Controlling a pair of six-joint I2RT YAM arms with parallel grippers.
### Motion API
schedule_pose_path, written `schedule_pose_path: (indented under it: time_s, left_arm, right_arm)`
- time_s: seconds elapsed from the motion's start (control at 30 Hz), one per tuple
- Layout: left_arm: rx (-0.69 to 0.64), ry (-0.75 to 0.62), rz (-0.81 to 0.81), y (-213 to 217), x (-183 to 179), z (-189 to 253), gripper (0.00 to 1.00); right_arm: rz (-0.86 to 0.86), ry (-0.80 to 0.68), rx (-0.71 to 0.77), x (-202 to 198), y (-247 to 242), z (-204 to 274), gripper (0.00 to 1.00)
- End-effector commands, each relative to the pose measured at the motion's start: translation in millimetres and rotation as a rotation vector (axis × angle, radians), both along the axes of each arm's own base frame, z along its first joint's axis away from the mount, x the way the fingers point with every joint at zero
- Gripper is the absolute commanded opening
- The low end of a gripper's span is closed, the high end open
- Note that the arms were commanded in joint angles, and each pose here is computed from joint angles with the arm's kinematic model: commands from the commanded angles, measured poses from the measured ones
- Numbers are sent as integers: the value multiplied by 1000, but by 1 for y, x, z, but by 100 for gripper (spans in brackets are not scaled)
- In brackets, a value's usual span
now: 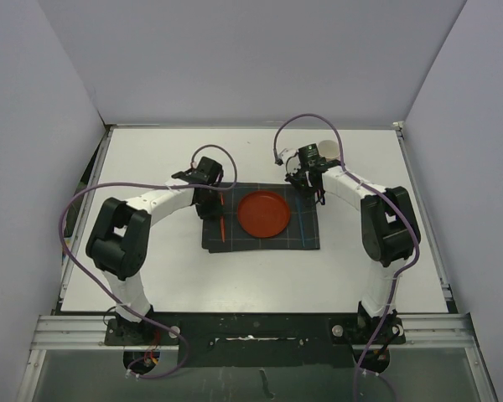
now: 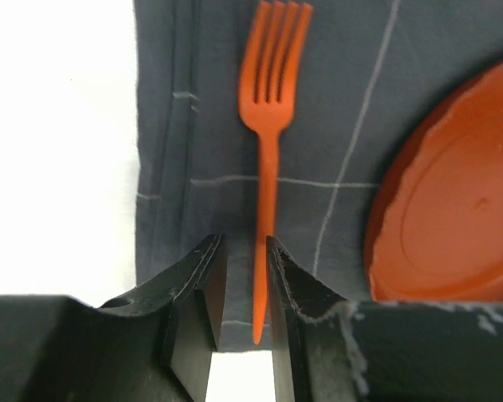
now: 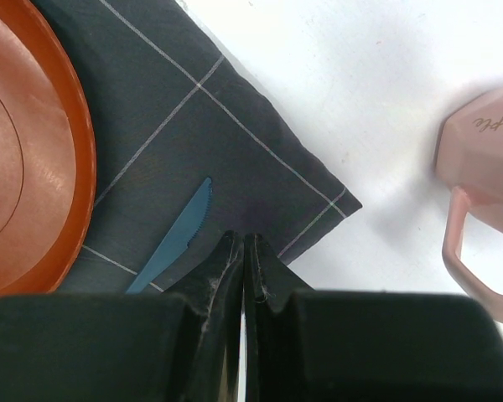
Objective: Set the dinner table for one person
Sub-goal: Adjust the fork on the napkin.
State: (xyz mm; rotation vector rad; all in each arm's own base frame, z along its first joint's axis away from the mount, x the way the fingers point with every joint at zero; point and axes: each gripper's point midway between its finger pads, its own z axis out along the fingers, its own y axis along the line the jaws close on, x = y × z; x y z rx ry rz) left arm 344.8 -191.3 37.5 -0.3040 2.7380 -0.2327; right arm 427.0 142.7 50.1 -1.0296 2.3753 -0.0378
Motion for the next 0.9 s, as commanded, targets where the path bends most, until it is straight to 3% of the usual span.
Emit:
schedule_pose_path:
  time_s: [0.0,0.13,0.37,0.87]
  left_arm:
    - [-56,-127,-8,-16,4,57,24]
    - [-48,-132,-2,-13,-1,67,25]
    - [-18,-60,37,-10,-9,41,25]
    - [-23,-18,2,-33,9,10,25]
  right_arm:
    - [-12,-39,39,8,3,11,0]
    - [-13,-35,37,8,2,10,0]
    - [-12,-40,41,7,1,13,0]
    - [-26,-37,52,7,-5,16,0]
